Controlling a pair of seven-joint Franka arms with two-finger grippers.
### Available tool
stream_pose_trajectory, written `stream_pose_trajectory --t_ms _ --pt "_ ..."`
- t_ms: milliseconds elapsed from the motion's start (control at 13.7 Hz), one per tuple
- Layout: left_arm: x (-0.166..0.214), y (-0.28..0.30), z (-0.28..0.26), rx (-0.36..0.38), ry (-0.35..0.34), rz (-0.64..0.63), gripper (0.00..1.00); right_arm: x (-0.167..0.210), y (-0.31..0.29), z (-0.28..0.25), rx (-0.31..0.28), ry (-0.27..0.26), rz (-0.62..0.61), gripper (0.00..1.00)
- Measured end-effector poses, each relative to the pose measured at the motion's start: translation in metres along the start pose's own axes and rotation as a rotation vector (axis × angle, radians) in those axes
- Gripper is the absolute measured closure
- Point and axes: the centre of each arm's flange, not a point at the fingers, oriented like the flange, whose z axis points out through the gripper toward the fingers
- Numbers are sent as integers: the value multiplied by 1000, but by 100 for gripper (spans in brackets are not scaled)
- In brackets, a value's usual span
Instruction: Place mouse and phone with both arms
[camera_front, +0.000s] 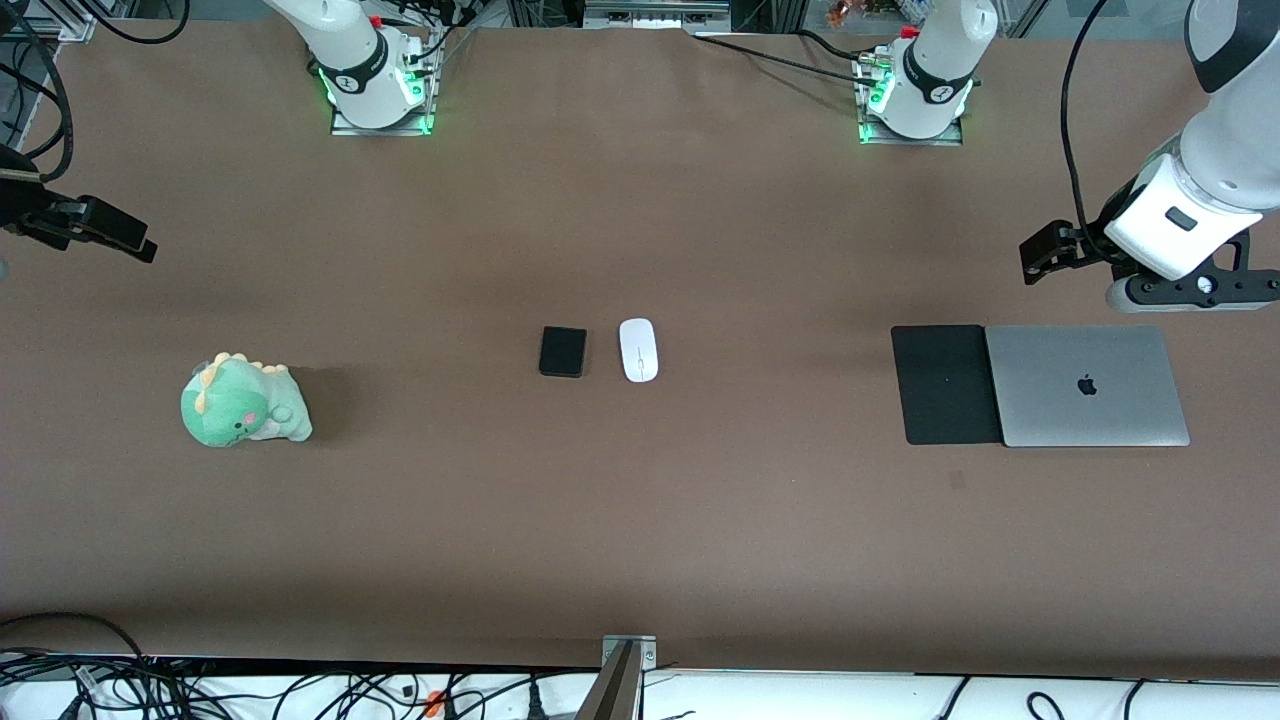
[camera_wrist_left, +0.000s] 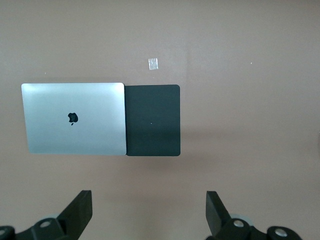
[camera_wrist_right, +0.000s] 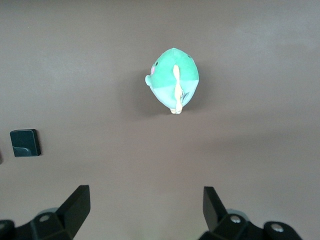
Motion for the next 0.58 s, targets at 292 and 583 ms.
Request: stream_pose_trajectory --t_ms 292,583 --pt "0 -1 -1 0 2 -2 0 0 0 0 0 0 0 0" --pt "0 -2 -1 -1 3 -4 0 0 0 0 0 -1 -1 0"
